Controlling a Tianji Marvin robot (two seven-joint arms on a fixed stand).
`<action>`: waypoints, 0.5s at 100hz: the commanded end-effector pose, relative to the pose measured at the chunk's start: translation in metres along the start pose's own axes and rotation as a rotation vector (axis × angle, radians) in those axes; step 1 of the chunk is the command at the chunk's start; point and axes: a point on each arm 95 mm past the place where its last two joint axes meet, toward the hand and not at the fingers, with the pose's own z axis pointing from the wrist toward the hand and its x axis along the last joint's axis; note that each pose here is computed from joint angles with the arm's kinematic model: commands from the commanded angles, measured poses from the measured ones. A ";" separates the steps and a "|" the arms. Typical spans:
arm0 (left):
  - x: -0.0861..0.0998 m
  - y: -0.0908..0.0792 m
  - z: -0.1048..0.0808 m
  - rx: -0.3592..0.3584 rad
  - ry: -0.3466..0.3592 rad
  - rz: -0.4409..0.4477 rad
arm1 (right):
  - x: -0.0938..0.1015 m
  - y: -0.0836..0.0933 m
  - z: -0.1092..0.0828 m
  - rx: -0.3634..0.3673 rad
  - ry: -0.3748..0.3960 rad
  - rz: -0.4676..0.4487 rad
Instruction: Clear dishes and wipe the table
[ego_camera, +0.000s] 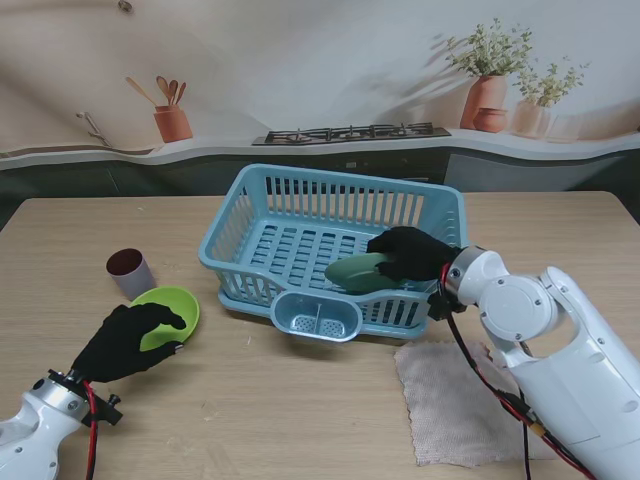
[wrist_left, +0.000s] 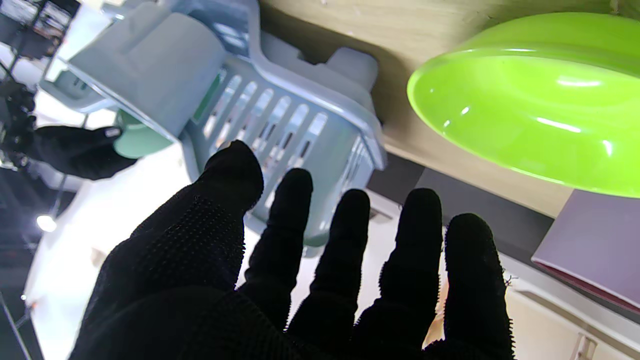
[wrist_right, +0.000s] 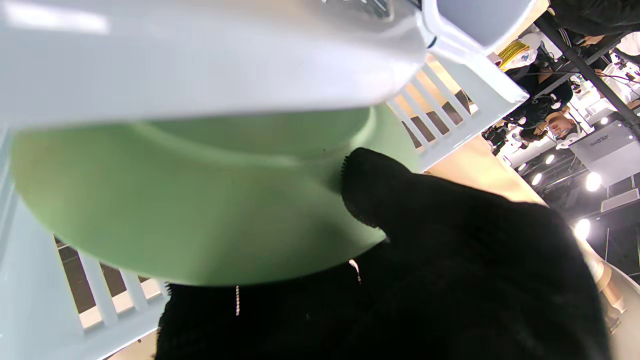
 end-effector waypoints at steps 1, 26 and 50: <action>0.001 0.002 0.000 -0.012 -0.002 -0.003 | 0.000 -0.003 -0.004 0.024 0.001 -0.008; 0.000 0.002 0.001 -0.011 -0.003 -0.002 | -0.002 -0.002 -0.011 0.038 0.002 0.000; 0.000 0.002 0.001 -0.014 -0.002 0.000 | -0.002 -0.002 -0.015 0.042 0.008 0.001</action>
